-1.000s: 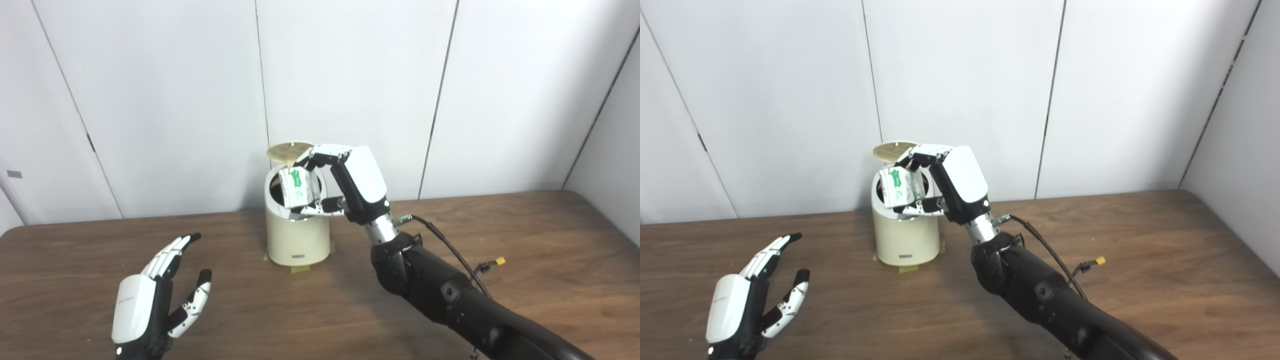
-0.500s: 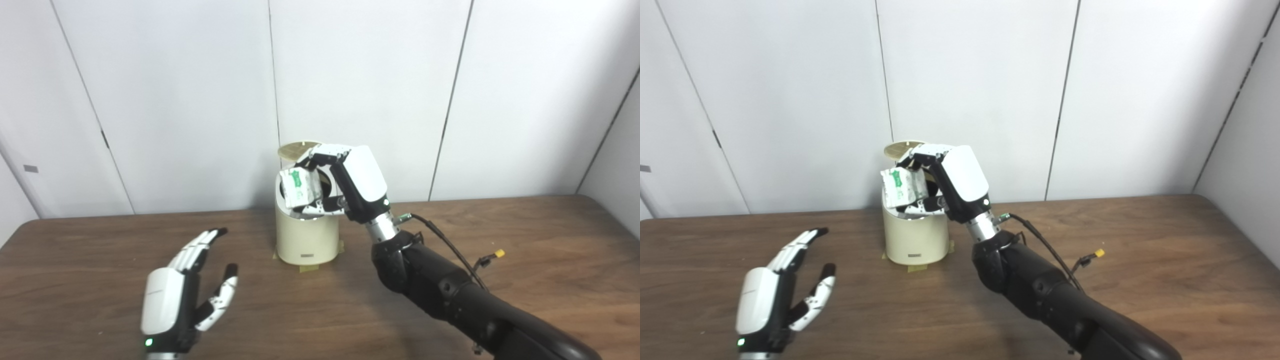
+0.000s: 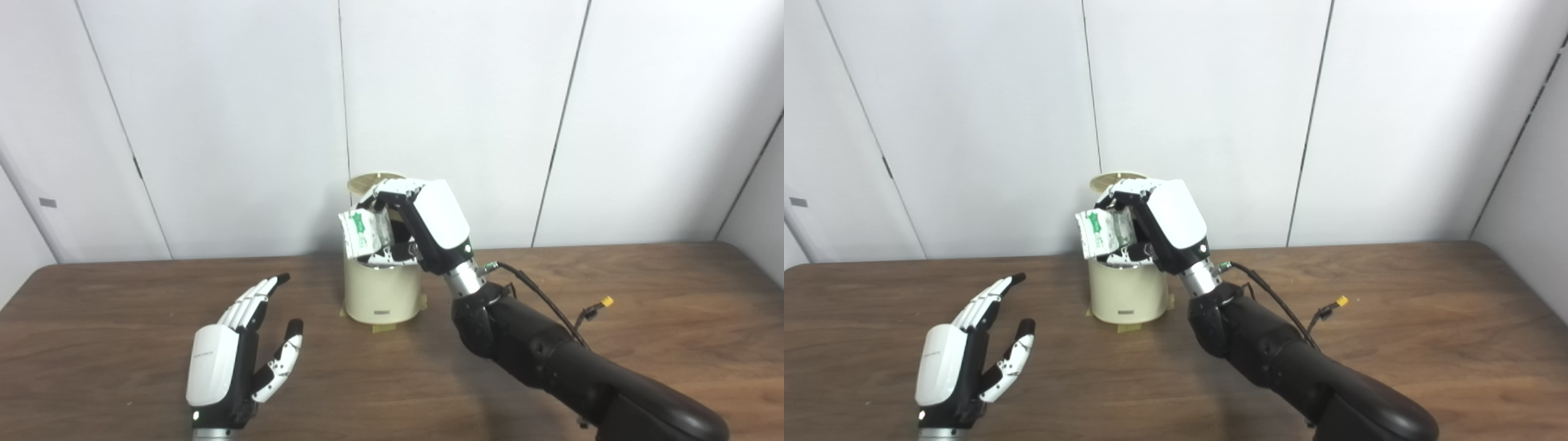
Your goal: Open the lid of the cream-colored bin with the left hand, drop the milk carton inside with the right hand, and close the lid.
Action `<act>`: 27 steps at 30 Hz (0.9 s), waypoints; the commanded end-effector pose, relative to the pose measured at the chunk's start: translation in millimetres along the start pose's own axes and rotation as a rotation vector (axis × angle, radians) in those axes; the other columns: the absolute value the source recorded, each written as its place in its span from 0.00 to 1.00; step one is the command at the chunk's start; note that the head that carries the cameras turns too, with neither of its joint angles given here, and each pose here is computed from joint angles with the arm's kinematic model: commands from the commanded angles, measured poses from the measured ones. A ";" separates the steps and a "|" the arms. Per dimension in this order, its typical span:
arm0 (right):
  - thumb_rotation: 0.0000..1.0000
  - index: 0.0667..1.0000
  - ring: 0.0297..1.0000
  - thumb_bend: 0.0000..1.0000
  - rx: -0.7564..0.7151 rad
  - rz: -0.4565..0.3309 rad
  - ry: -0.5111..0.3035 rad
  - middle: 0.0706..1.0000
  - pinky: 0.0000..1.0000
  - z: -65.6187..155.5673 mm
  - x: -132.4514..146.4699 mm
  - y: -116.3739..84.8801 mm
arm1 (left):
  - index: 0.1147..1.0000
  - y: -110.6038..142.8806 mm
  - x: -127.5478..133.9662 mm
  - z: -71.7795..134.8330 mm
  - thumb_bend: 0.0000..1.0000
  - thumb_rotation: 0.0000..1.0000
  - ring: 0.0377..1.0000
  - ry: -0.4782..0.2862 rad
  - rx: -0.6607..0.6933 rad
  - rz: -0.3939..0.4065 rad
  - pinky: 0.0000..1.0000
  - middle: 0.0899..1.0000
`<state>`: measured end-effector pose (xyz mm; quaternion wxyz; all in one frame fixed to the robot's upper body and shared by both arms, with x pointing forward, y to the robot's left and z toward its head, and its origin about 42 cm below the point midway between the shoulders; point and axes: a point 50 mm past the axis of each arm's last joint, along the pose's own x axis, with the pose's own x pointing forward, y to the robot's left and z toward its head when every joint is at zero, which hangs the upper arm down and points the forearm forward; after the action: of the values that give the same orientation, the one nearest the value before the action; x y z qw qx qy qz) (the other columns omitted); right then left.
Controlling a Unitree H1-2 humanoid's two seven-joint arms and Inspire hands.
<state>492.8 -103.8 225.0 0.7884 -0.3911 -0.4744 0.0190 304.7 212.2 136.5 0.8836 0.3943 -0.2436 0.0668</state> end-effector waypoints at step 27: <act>0.00 0.43 0.44 0.51 0.000 -0.076 0.012 0.52 0.42 -5.8 35.0 -13.2 | 0.85 -26.6 -39.7 6.0 0.25 0.71 0.85 0.077 -0.029 -0.059 0.77 0.85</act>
<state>499.2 -104.7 219.8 0.7997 -0.3964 -0.4509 0.0073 301.8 206.8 137.6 0.8797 0.4006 -0.2479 0.0651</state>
